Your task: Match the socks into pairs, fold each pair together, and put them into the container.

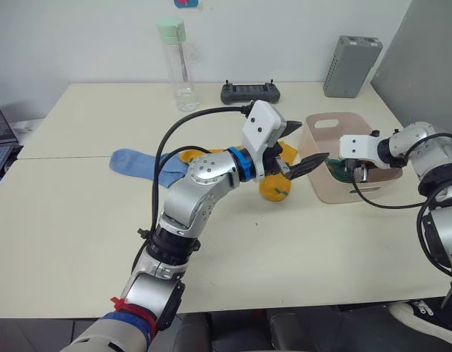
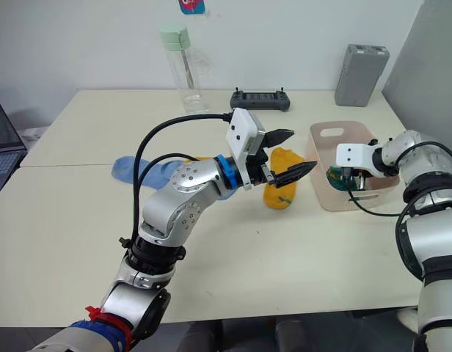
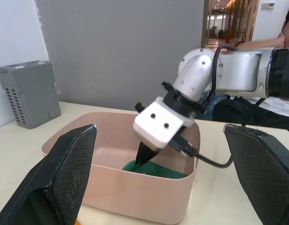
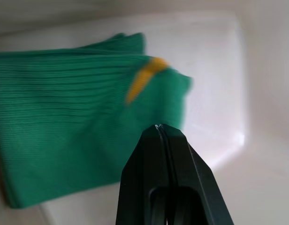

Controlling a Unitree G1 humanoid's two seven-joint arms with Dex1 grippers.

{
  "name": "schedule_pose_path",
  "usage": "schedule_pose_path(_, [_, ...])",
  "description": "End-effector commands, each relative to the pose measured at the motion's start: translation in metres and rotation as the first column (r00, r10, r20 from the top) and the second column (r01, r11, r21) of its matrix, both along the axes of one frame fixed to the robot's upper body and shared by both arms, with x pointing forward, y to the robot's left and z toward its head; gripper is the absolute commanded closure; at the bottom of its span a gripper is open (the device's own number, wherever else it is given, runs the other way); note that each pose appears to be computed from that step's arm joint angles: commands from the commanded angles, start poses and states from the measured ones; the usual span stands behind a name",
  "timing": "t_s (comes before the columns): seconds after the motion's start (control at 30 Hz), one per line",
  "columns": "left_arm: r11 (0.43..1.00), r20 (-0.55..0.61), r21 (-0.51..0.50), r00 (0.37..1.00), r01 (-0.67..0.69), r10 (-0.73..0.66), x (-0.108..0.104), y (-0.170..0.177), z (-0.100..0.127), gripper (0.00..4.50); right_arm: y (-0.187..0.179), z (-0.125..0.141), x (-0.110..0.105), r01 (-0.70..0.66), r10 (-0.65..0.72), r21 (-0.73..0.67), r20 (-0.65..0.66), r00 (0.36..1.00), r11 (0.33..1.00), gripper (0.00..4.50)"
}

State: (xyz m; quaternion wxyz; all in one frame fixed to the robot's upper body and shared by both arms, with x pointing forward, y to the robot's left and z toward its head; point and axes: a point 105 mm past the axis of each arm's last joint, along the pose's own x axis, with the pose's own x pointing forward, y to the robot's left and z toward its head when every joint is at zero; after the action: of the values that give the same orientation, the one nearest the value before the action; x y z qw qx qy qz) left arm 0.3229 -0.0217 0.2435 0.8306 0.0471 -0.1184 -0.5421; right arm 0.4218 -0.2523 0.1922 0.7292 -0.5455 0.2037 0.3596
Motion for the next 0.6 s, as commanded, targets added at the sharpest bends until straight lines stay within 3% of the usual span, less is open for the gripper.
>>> schedule_pose_path(0.03, [0.999,0.048,-0.025,0.998,-0.025,0.026,-0.002,0.014,0.013,0.0,0.008,0.071,0.003,-0.041,0.016,0.129,0.189,0.982,0.991,4.47])
schedule_pose_path(0.13, [0.997,0.051,-0.024,0.996,-0.068,0.069,0.002,0.031,0.013,0.0,0.027,0.105,0.005,-0.111,0.015,0.292,0.311,0.95,0.95,4.47])
schedule_pose_path(0.23, [0.991,0.052,-0.023,0.99,-0.129,0.13,0.008,0.053,0.012,0.0,0.052,0.126,0.003,-0.21,0.017,0.463,0.388,0.922,0.861,3.94])
schedule_pose_path(0.33, [0.972,0.064,-0.01,0.97,-0.235,0.235,0.016,0.084,0.006,0.0,0.09,0.133,-0.012,-0.321,0.016,0.656,0.426,0.905,0.683,2.97])
schedule_pose_path(0.5, [0.924,0.04,0.011,0.924,-0.382,0.381,0.017,0.134,-0.012,0.0,0.135,0.096,-0.054,-0.3,-0.028,0.815,0.36,0.933,0.496,1.33])
schedule_pose_path(0.6, [0.887,0.025,0.041,0.888,-0.459,0.459,0.013,0.159,-0.028,0.0,0.148,0.062,-0.077,-0.26,-0.056,0.842,0.323,0.945,0.473,0.32])
